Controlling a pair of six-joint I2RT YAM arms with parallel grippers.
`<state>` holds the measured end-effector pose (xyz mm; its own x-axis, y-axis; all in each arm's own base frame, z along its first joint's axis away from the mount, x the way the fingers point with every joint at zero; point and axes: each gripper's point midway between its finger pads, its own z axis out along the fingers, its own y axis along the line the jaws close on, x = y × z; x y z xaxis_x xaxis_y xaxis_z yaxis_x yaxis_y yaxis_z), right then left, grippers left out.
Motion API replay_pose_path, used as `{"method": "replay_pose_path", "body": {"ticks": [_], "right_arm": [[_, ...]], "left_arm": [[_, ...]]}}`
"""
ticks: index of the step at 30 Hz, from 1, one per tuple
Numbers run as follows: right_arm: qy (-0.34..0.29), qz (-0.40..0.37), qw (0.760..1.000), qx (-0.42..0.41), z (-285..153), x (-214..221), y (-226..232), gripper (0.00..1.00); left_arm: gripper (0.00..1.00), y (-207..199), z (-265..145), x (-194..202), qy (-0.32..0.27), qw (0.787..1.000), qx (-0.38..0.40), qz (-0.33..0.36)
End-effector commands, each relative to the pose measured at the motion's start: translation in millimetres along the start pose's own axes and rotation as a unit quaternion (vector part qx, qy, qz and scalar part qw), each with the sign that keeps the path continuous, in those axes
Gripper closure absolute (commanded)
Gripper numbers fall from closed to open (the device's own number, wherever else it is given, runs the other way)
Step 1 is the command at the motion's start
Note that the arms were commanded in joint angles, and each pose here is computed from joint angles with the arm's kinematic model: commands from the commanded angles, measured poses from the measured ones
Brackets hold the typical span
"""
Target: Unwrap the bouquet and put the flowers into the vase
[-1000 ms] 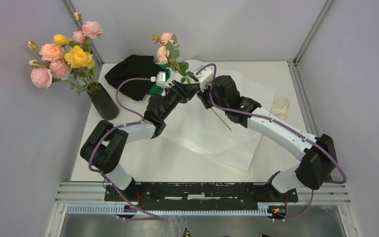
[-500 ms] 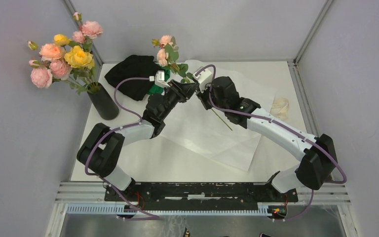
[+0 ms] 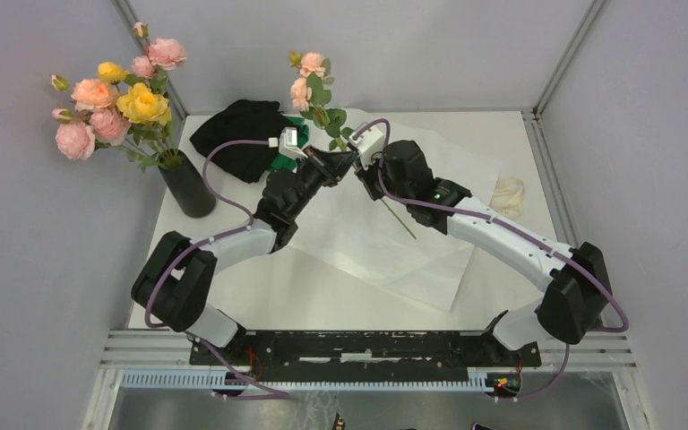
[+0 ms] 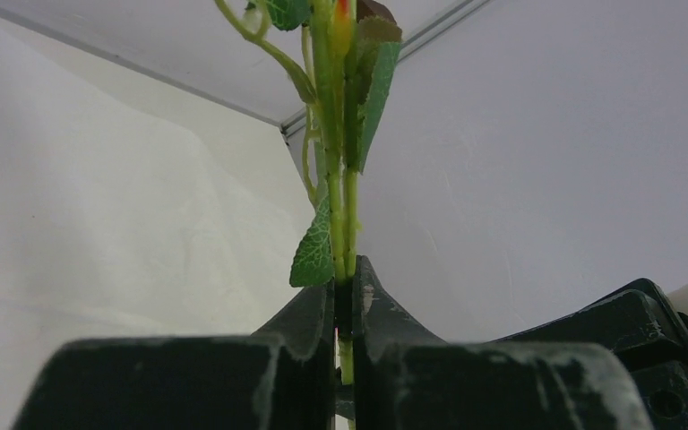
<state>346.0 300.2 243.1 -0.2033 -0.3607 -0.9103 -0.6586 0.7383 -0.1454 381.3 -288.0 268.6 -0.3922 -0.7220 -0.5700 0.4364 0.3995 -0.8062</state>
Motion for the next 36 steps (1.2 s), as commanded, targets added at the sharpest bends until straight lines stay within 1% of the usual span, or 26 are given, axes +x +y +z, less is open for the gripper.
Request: {"method": "replay_pose_path", "body": {"ticks": [1, 3, 4, 5, 8, 10, 12, 14, 16, 18, 20, 21, 22, 23, 24, 26, 27, 29, 31, 34, 36], "right_arm": [[-0.042, 0.002, 0.999, 0.012, -7, -26, -7, 1.00], [-0.044, 0.000, 0.999, 0.011, -9, -27, -7, 1.00], [-0.045, -0.001, 0.999, 0.010, -9, -28, -7, 0.95], [-0.048, -0.002, 0.999, 0.010, -11, -30, -7, 0.86], [-0.069, 0.001, 0.997, 0.028, -19, -35, -14, 0.37], [-0.086, 0.011, 0.995, 0.058, -27, -36, -24, 0.23], [-0.107, 0.017, 0.991, 0.076, -37, -37, -30, 0.21], [-0.124, 0.020, 0.988, 0.093, -48, -39, -37, 0.20], [-0.128, 0.021, 0.985, 0.111, -55, -39, -44, 0.20], [-0.124, 0.021, 0.984, 0.123, -59, -37, -49, 0.20], [-0.117, 0.019, 0.984, 0.130, -62, -31, -52, 0.20], [-0.108, 0.017, 0.985, 0.131, -62, -25, -52, 0.20], [-0.099, 0.015, 0.986, 0.135, -63, -19, -53, 0.20], [-0.094, 0.013, 0.986, 0.138, -65, -13, -54, 0.20], [-0.086, 0.011, 0.987, 0.137, -65, -5, -53, 0.20], [-0.079, 0.015, 0.987, 0.136, -68, 9, -52, 0.20], [-0.078, 0.019, 0.988, 0.131, -68, 17, -49, 0.20], [-0.072, 0.027, 0.990, 0.118, -67, 34, -42, 0.20], [-0.065, 0.036, 0.993, 0.093, -63, 49, -31, 0.20], [-0.045, 0.040, 0.997, 0.044, -56, 73, -10, 0.21], [-0.026, 0.050, 0.998, 0.023, -53, 92, 0, 0.21]], "left_arm": [[0.98, -1, 0, -19, -0.022, 0.998, -0.012, 0.050], [0.98, -5, -1, -23, -0.024, 0.998, -0.012, 0.059], [0.98, -5, 0, -23, -0.020, 0.997, -0.019, 0.067], [0.98, -3, 1, -24, -0.015, 0.997, -0.029, 0.076], [0.98, 1, 4, -32, -0.010, 0.992, -0.061, 0.114], [0.98, 4, 4, -42, -0.015, 0.985, -0.087, 0.145], [0.98, 1, 3, -60, -0.030, 0.977, -0.112, 0.182], [0.98, -3, -1, -81, -0.049, 0.965, -0.137, 0.220], [0.98, -8, -7, -110, -0.076, 0.948, -0.170, 0.257], [0.98, -15, -8, -139, -0.088, 0.930, -0.195, 0.298], [0.98, -26, -4, -167, -0.085, 0.910, -0.207, 0.349], [0.98, -28, -2, -179, -0.080, 0.896, -0.217, 0.378], [0.98, -30, -4, -196, -0.084, 0.876, -0.235, 0.413], [0.98, -29, -9, -212, -0.095, 0.860, -0.256, 0.432], [0.98, -31, -13, -228, -0.105, 0.848, -0.266, 0.446], [0.98, -28, -26, -263, -0.133, 0.829, -0.287, 0.462], [0.98, -24, -34, -279, -0.145, 0.823, -0.295, 0.463], [0.98, -11, -49, -309, -0.162, 0.811, -0.320, 0.463], [0.98, 8, -69, -339, -0.177, 0.789, -0.361, 0.464], [0.98, 24, -89, -362, -0.192, 0.761, -0.403, 0.471], [0.98, 26, -98, -371, -0.201, 0.748, -0.416, 0.477]]}}
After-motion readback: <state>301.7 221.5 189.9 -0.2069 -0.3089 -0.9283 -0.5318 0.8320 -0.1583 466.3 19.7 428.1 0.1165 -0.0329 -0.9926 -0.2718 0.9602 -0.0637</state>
